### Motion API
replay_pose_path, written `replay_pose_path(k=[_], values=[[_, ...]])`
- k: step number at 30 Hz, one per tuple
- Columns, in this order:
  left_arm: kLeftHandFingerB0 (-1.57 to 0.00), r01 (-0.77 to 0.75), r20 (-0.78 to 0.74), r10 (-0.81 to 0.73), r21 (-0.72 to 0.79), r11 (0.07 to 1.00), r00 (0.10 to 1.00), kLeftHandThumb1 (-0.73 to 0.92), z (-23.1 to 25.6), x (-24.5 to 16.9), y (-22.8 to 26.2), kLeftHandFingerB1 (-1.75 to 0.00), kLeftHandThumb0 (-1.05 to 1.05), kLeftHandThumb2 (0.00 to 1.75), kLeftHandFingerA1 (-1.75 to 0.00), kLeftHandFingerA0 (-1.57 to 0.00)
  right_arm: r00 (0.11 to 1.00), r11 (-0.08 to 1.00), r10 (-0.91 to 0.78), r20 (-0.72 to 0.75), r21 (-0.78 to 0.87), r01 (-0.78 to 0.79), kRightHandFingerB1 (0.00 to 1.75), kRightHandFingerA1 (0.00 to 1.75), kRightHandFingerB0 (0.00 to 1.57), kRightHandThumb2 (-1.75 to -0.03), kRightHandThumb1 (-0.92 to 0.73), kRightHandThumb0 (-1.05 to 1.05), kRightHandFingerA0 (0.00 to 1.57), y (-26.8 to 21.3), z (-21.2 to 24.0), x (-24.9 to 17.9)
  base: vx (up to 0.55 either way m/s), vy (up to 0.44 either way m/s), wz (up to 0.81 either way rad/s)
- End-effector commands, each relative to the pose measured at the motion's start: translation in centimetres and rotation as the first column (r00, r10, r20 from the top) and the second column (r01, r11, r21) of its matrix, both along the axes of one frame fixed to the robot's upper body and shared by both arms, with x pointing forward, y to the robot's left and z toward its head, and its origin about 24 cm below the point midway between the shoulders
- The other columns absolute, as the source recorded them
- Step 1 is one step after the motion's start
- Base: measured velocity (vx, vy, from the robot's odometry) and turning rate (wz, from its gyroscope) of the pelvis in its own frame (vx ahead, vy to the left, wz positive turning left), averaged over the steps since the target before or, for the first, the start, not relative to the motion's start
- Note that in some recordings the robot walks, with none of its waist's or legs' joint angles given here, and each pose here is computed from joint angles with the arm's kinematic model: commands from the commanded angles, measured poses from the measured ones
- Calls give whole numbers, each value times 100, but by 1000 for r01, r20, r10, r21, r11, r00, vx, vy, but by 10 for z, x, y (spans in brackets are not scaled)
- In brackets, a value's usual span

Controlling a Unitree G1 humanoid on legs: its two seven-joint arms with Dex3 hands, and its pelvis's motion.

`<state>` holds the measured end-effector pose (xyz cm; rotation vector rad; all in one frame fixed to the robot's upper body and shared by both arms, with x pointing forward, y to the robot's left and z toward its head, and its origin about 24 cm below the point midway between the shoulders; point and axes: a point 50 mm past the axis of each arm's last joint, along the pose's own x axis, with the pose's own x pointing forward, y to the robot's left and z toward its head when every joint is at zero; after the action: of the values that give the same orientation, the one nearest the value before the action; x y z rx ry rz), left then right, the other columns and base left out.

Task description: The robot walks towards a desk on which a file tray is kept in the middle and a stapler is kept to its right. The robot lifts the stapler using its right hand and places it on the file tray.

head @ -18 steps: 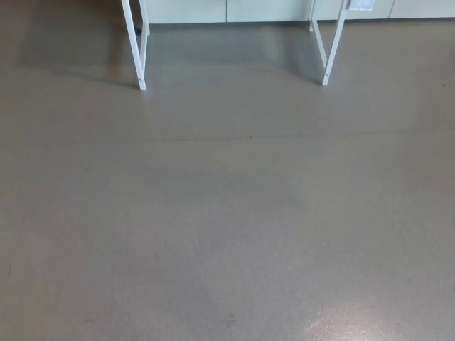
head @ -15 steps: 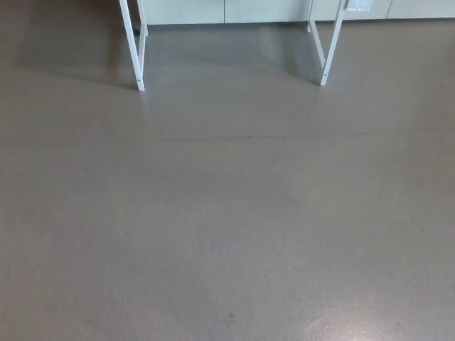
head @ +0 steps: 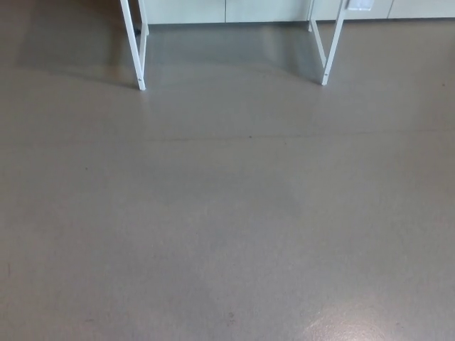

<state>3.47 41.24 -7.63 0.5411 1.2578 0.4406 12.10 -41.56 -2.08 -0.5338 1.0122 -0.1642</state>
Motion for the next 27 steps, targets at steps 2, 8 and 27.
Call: replay_pose_path(k=[2, 8, 27], values=[[0, -9, 58, 9, 1, 1000, 998, 92, 6, 3, 6, -29, -85, 74, -39, -2, 1000, 1000, 11, 9, 4, -11, 51, 54, 0, -88, -32, -33, 4, -2, 5, -1, 0, 0, 0], [0, -20, 64, 21, -11, 1000, 998, 74, 6, 4, 6, -36, -81, 120, -41, 0, 1000, 1000, 10, 12, -13, -10, 51, 54, 0, -86, -26, -34, 4, -2, 4, -2, 0, 0, 0], [-4, 10, 67, -11, 7, 1000, 998, 76, 10, 9, 10, -42, -85, 118, -49, -5, 1000, 1000, -3, 25, 24, 2, 35, 47, 7, -54, -46, -52, 8, -2, 1, 0, -3, -3, 0]])
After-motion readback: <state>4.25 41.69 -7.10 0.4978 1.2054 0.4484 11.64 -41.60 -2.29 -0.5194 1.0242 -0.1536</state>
